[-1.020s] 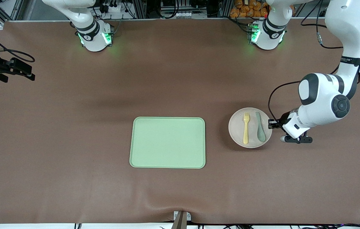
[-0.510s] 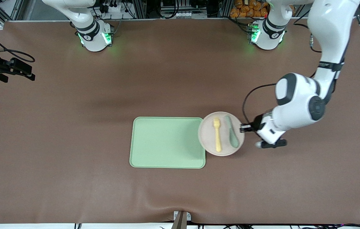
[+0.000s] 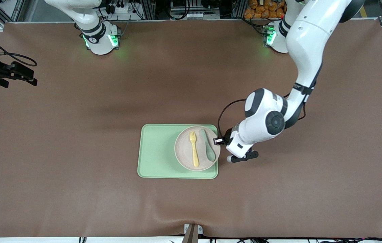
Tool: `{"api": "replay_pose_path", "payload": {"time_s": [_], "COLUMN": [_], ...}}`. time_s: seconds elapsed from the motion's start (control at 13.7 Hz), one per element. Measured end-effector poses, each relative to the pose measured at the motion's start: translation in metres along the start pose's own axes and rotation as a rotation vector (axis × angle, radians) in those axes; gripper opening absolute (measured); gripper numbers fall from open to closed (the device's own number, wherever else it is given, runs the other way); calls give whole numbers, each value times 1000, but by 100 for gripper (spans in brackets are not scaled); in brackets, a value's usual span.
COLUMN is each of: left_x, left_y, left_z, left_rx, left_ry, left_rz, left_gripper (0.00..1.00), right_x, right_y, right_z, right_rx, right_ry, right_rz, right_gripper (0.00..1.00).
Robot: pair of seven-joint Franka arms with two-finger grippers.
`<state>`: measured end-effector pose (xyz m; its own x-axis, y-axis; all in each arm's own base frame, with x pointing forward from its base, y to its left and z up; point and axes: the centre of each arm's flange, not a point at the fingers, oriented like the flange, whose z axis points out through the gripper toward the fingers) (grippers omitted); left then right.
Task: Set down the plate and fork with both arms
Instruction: 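Slide the plate with the left gripper onto the green tray, then release the plate with the left gripper while the right gripper reaches the tray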
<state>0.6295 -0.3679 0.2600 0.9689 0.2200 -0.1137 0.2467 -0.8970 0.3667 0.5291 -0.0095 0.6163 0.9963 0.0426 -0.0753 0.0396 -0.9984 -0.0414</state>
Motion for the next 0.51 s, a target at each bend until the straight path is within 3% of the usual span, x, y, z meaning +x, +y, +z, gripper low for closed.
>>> {"api": "replay_pose_path", "payload": {"time_s": [0.29, 0.51], "left_x": [-12, -19], "left_y": [9, 12], "left_z": [58, 79], "left_rx": [-42, -37], "left_ry": [87, 110], "left_rz": [-17, -11], "left_gripper": [5, 5], "right_x": [2, 7], "right_y": [-1, -5], "right_z": [3, 11], "right_rx": [5, 41], "right_ry": [-4, -17], "right_rz": [-2, -4], "right_gripper": [100, 100]}}
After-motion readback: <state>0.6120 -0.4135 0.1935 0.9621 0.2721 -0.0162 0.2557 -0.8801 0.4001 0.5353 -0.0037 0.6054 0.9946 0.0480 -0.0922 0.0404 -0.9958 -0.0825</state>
